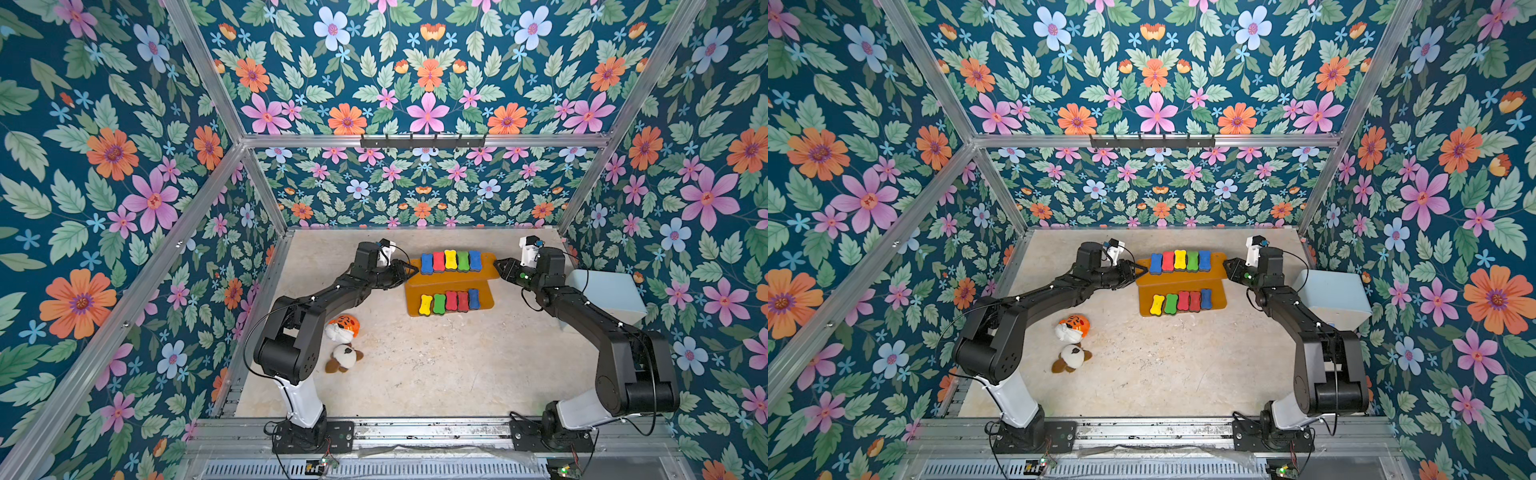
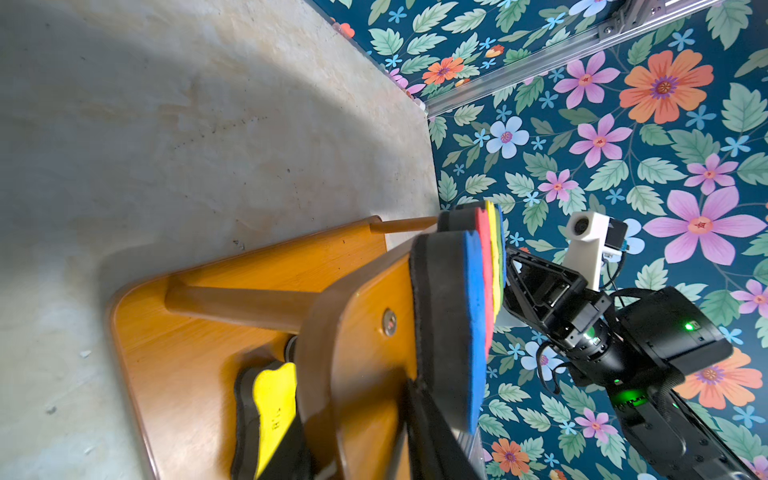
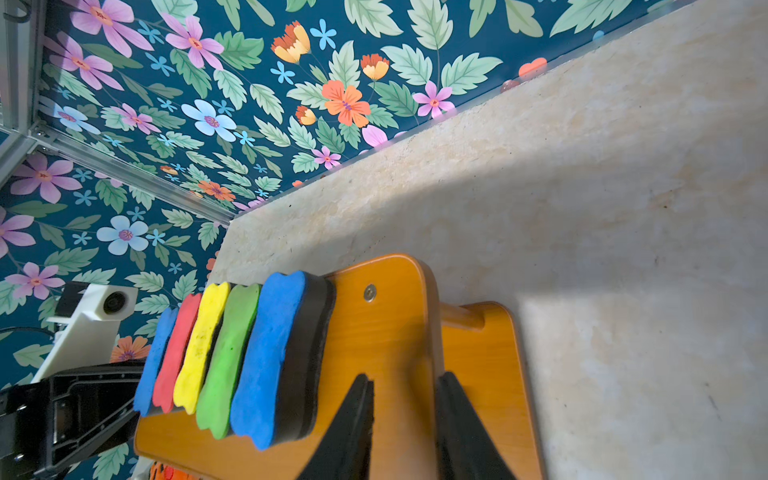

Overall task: Remove the whiteboard erasers from the shelf
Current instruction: Move the shelf to the center of the board.

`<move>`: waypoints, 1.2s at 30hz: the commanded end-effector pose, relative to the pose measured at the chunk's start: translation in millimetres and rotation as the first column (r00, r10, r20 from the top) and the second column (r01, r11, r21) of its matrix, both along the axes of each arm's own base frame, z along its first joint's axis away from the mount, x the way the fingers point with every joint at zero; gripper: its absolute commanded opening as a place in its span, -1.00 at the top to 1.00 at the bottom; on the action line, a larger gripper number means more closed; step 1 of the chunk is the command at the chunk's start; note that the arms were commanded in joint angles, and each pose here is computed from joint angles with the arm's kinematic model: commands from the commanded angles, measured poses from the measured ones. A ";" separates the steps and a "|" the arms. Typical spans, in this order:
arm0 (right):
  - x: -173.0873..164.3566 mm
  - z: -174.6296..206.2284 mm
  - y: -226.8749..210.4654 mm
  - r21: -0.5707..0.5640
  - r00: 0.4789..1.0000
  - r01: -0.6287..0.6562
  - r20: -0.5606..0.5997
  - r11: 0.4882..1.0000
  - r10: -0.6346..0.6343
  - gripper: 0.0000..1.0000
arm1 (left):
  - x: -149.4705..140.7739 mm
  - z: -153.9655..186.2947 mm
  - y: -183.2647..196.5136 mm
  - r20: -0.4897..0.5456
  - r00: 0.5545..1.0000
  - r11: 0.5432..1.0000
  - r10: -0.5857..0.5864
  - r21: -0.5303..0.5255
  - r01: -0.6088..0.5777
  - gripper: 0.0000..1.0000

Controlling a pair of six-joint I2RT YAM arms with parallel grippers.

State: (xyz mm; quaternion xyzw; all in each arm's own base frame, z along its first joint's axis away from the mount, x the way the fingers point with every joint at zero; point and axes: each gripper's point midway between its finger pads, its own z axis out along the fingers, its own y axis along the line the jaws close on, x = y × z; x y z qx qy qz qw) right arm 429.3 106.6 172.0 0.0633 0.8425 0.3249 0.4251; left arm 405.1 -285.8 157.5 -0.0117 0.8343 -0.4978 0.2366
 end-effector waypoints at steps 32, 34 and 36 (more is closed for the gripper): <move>-27.2 -8.6 8.6 0.027 0.997 -0.042 -0.063 0.999 0.043 0.17 | -13.6 -7.5 38.6 0.024 0.997 0.992 0.072 0.105 -0.074 0.05; -28.8 -8.0 12.2 0.028 0.997 -0.050 -0.062 0.998 0.052 0.19 | -13.1 -5.4 37.4 0.028 0.997 0.992 0.068 0.102 -0.071 0.06; -30.5 -7.5 14.9 0.033 0.997 -0.054 -0.062 0.998 0.056 0.21 | -12.7 -3.9 36.6 0.031 0.997 0.993 0.067 0.100 -0.070 0.07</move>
